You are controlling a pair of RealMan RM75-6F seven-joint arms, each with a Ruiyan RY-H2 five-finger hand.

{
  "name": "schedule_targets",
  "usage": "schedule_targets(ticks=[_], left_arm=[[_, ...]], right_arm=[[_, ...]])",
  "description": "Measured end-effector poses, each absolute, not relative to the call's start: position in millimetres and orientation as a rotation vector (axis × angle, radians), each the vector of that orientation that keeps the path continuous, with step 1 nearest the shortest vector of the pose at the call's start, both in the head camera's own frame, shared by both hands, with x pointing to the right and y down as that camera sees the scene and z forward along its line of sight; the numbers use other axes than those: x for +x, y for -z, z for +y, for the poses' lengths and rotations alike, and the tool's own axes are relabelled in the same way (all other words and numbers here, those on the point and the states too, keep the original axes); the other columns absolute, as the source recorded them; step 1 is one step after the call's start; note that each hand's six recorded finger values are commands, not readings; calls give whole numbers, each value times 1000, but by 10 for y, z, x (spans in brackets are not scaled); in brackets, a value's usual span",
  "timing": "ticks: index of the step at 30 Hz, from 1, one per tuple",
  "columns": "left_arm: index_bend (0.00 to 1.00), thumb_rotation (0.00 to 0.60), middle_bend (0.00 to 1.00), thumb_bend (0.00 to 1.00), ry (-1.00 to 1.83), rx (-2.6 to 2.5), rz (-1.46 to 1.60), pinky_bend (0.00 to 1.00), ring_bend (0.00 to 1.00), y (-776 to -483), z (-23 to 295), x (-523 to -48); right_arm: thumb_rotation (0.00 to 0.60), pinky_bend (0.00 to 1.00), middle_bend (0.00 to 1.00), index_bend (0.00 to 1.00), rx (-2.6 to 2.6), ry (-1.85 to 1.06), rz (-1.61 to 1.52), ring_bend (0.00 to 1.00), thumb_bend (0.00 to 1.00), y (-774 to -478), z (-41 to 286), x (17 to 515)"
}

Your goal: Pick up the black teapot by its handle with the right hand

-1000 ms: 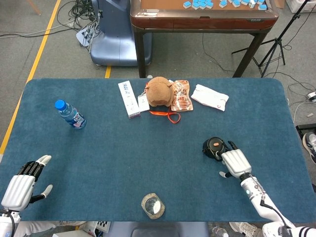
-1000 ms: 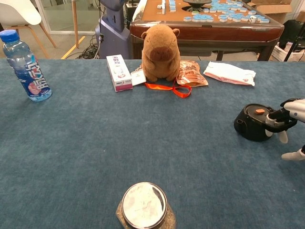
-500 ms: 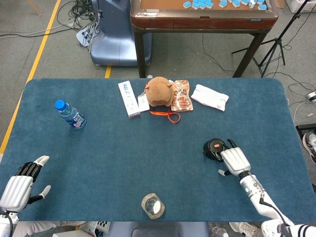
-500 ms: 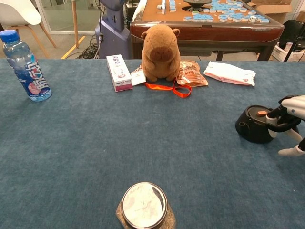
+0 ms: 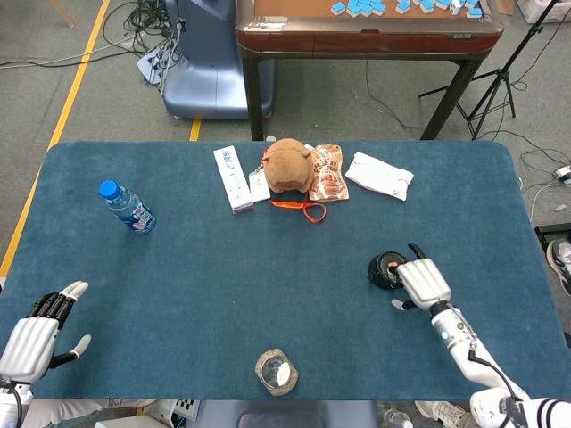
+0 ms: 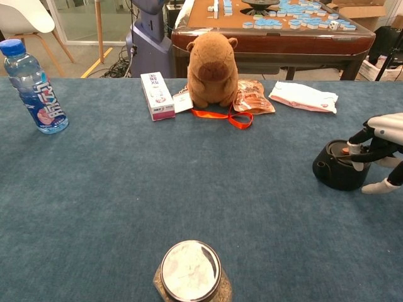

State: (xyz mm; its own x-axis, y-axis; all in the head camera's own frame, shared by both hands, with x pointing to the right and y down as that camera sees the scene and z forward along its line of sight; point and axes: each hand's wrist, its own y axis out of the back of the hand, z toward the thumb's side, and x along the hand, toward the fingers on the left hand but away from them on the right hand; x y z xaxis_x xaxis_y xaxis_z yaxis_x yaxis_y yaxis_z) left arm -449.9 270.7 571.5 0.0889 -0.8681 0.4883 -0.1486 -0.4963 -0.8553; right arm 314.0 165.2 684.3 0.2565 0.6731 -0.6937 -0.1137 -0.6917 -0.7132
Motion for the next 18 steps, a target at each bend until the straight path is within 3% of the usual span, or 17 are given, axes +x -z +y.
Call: schedule_targets(ticks=[6, 15, 18], left_arm=[[108, 600, 111, 264, 1453, -1744, 1003, 133, 166, -5703, 2701, -4480], [108, 600, 114, 263, 1446, -1749, 989, 133, 166, -5695, 2679, -4431], [108, 600, 117, 263, 1447, -1755, 984, 133, 166, -5702, 2677, -4413]], right_arm=[[600, 57, 935, 578, -1893, -1488, -553, 709, 15, -6834, 1582, 3162], [600, 58, 961, 596, -1925, -1433, -632, 733, 0, -6770, 1437, 3168], [522, 58, 963, 596, -1928, -1413, -652, 734, 0, -6735, 1382, 3172]])
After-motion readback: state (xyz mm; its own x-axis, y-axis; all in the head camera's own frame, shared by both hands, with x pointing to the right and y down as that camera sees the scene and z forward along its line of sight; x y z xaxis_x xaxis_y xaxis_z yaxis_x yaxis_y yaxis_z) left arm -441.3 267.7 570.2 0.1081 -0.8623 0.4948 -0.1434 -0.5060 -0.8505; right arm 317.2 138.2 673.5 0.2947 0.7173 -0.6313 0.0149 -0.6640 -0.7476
